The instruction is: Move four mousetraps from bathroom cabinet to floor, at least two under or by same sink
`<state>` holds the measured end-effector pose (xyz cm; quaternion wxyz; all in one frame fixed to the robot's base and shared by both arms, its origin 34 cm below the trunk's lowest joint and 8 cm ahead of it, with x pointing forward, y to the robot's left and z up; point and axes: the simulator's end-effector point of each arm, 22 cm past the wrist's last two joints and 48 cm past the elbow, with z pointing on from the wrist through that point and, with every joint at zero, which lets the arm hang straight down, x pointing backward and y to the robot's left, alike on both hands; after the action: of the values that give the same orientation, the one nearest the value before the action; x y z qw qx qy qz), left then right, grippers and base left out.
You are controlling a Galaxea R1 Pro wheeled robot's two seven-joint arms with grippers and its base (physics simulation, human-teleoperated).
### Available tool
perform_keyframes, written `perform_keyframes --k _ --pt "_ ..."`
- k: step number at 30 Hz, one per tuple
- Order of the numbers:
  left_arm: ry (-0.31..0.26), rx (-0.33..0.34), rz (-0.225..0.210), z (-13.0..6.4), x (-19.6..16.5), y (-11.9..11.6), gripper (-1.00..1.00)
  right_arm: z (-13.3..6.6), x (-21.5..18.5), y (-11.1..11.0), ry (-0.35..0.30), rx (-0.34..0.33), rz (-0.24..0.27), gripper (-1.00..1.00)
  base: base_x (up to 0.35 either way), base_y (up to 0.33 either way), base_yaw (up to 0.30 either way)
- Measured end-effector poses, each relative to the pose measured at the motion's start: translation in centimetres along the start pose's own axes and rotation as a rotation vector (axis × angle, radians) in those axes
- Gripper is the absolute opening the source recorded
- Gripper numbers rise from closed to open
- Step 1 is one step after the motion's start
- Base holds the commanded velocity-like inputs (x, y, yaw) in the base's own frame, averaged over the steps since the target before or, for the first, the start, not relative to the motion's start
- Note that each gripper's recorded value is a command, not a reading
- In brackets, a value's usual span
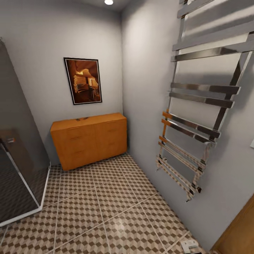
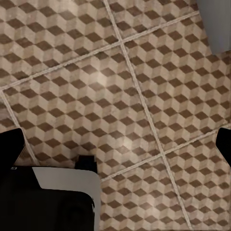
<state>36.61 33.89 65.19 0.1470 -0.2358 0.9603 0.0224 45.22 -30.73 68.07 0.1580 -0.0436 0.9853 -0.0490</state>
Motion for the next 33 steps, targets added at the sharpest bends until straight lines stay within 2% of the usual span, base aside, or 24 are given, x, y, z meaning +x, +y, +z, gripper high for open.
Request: perform_keyframes --k 22,33 --pt "-0.001 0.001 0.000 -0.02 -0.04 -0.07 1.00 -0.03 -0.03 -0.01 -0.001 0.000 0.000 1.00 0.342 0.000 0.284" --pt "-0.011 0.007 -0.001 -0.19 -0.44 -0.29 1.00 -0.27 -0.34 -0.06 -0.010 0.001 0.001 1.00 0.342 0.000 0.184"
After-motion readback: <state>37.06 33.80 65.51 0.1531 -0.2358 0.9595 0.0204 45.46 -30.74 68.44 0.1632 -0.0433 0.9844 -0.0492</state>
